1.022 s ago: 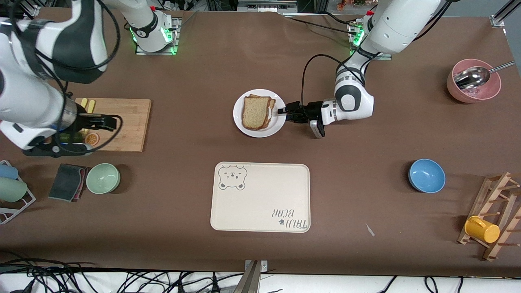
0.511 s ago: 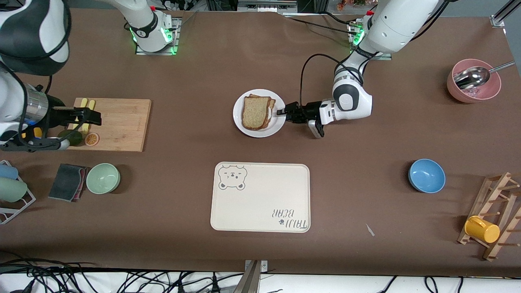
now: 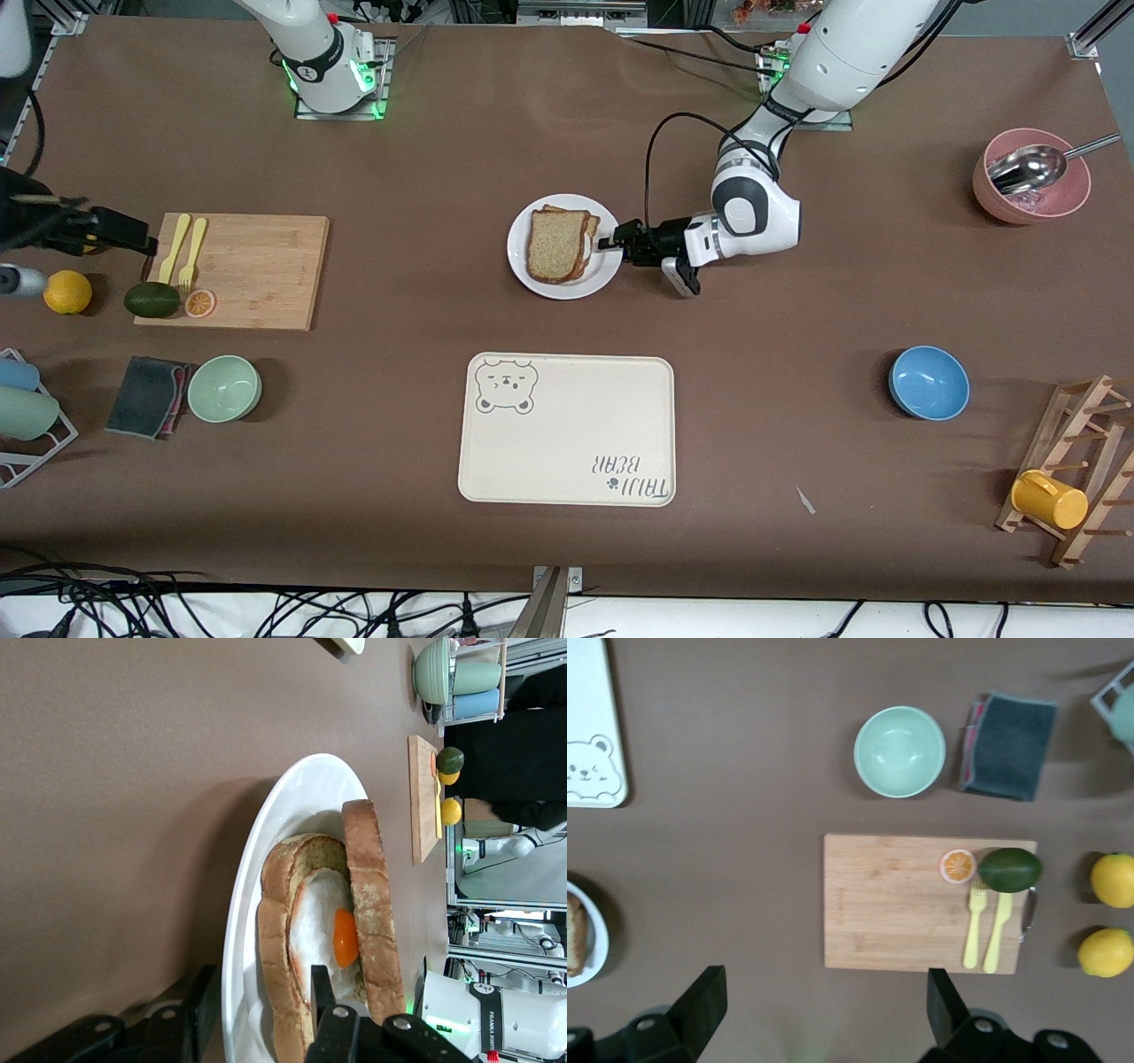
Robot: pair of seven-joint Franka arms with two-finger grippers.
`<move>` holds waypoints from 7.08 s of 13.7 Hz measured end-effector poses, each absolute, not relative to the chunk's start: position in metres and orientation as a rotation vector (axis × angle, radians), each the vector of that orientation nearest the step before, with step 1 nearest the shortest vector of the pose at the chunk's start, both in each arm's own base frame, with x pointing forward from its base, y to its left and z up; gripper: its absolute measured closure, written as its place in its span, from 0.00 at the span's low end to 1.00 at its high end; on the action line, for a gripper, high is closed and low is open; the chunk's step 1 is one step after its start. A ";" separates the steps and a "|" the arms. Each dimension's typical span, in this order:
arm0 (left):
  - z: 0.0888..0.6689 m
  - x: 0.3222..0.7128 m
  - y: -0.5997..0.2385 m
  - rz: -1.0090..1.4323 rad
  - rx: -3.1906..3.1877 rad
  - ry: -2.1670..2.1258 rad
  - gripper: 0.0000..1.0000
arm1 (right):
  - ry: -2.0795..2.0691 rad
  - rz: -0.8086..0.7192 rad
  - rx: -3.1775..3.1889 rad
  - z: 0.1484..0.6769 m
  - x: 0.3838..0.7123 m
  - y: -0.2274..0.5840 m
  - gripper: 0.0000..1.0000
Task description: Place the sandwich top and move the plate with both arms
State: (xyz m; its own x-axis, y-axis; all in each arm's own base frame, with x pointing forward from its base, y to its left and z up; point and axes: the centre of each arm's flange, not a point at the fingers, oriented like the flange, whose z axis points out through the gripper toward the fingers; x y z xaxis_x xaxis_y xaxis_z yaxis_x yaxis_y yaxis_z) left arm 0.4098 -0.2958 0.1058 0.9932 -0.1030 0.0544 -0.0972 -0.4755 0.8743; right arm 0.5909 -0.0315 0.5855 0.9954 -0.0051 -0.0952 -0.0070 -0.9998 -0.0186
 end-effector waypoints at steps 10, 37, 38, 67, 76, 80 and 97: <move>0.107 0.412 -0.297 0.006 2.090 -0.148 0.89 | 0.157 0.056 -3.163 0.584 0.550 -0.012 0.00; 0.215 0.636 -0.242 -0.023 2.064 0.061 0.96 | 0.142 0.043 -3.137 0.582 0.551 -0.002 0.00; 0.212 0.647 -0.245 -0.021 2.057 0.069 0.96 | 0.142 0.043 -3.137 0.582 0.551 -0.001 0.00; 0.121 0.704 -0.282 0.013 2.090 0.013 0.96 | 0.170 0.043 -3.134 0.582 0.551 -0.001 0.00; 0.126 0.710 -0.276 0.023 2.085 0.035 0.43 | 0.170 0.043 -3.133 0.582 0.551 -0.001 0.00; 0.132 0.719 -0.259 0.043 2.077 0.051 0.13 | 0.170 0.043 -3.133 0.582 0.551 -0.001 0.00; 0.413 0.678 -0.027 -0.501 2.727 -0.021 0.00 | 0.149 0.044 -3.135 0.582 0.551 0.007 0.00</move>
